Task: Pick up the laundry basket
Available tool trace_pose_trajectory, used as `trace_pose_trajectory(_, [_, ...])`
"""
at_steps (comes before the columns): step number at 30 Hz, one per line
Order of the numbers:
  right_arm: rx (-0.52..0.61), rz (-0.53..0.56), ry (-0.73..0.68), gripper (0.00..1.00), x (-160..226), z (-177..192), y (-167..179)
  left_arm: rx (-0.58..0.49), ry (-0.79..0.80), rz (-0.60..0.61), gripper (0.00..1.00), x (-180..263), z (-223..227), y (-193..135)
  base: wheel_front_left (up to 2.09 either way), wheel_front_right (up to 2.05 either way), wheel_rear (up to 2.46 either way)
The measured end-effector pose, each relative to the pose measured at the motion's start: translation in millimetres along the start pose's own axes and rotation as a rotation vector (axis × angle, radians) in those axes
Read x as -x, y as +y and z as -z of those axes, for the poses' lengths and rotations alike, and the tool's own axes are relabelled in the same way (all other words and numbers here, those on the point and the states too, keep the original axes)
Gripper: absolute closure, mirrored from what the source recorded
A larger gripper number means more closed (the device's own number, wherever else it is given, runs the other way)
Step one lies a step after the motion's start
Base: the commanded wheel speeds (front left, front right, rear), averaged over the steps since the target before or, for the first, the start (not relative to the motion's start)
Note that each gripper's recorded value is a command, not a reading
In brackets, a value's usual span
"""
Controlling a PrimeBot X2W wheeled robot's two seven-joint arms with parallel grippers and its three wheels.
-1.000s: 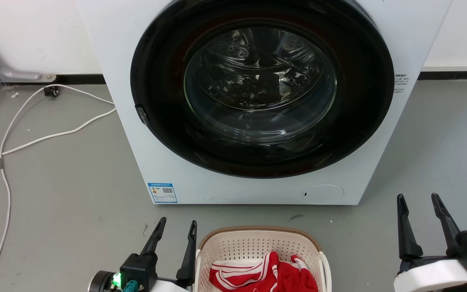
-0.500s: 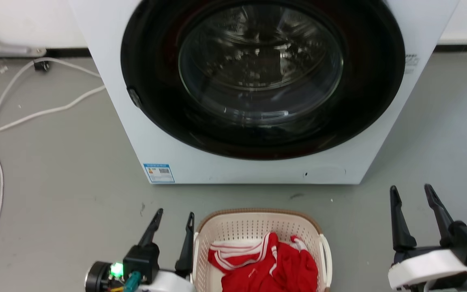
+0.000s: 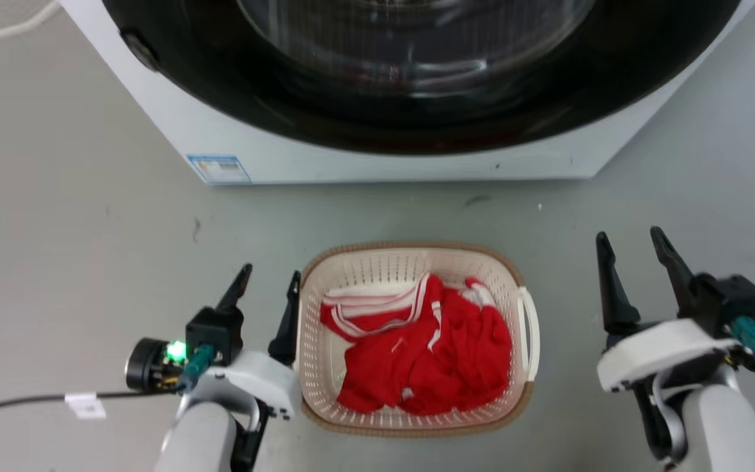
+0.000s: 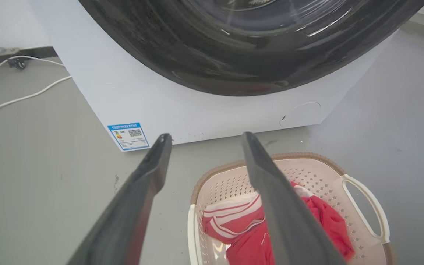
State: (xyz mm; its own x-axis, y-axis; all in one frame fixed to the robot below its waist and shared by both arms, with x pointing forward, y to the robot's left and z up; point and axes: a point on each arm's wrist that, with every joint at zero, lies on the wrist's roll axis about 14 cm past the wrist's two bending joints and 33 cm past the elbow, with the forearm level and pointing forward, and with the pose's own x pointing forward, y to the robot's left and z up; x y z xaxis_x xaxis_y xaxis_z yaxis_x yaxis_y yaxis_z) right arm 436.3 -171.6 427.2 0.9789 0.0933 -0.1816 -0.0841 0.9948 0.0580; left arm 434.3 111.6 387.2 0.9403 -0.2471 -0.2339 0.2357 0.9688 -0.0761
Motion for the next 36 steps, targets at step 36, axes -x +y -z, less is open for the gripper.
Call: trace_pose_trajectory(36, [-0.089,-0.077,1.001,0.00,-32.6,289.0,18.3,-0.016,0.816,0.109,0.00,-57.0,243.8,30.2,0.00,0.00,0.00])
